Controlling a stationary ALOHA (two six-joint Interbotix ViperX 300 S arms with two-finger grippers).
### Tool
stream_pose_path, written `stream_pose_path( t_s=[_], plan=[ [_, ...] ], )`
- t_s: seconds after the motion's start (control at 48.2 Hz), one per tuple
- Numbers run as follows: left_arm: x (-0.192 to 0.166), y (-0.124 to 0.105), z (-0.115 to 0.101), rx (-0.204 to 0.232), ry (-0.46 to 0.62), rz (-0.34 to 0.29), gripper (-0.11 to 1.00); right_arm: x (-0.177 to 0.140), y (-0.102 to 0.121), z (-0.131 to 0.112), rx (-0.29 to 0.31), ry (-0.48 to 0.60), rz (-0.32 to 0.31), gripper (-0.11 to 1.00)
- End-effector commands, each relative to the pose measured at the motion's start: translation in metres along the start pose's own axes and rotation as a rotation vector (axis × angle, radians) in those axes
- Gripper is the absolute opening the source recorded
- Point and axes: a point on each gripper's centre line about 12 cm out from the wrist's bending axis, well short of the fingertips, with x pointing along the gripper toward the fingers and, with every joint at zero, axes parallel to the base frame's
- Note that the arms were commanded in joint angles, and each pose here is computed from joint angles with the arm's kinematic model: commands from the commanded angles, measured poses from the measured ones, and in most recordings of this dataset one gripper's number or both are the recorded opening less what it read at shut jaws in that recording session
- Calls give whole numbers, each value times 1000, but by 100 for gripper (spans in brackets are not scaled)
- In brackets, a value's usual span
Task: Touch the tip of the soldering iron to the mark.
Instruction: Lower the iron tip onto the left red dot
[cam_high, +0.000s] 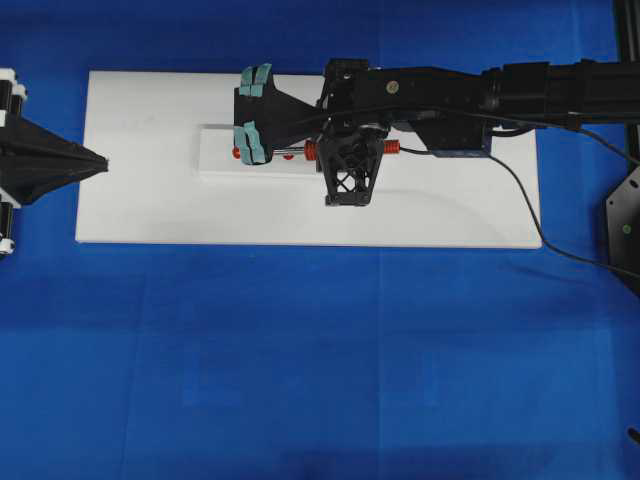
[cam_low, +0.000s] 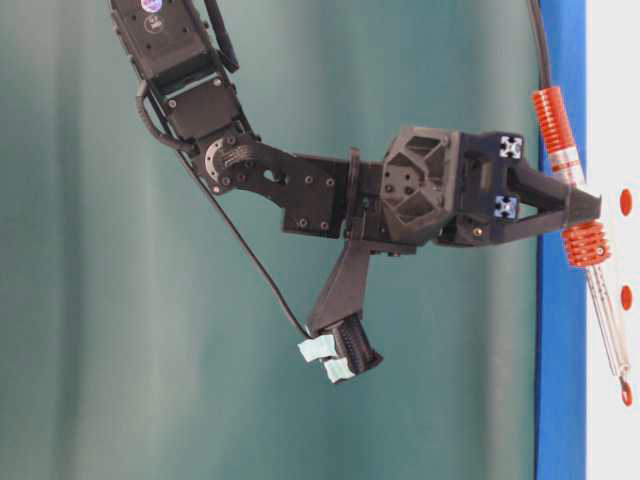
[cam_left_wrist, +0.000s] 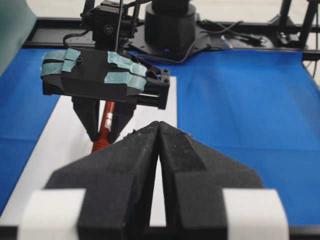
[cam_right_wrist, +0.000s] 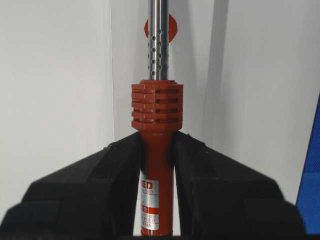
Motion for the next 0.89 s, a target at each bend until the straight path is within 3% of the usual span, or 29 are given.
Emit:
stream_pose_path(
  t_s=[0.0,0.871],
  plan=[
    [2,0,4,2,-11,1,0,-14,-4,8,8,-45,-1,6],
    [2,0,4,1,-9,0,0,-11,-3,6,4,-22,-2,6]
  ],
)
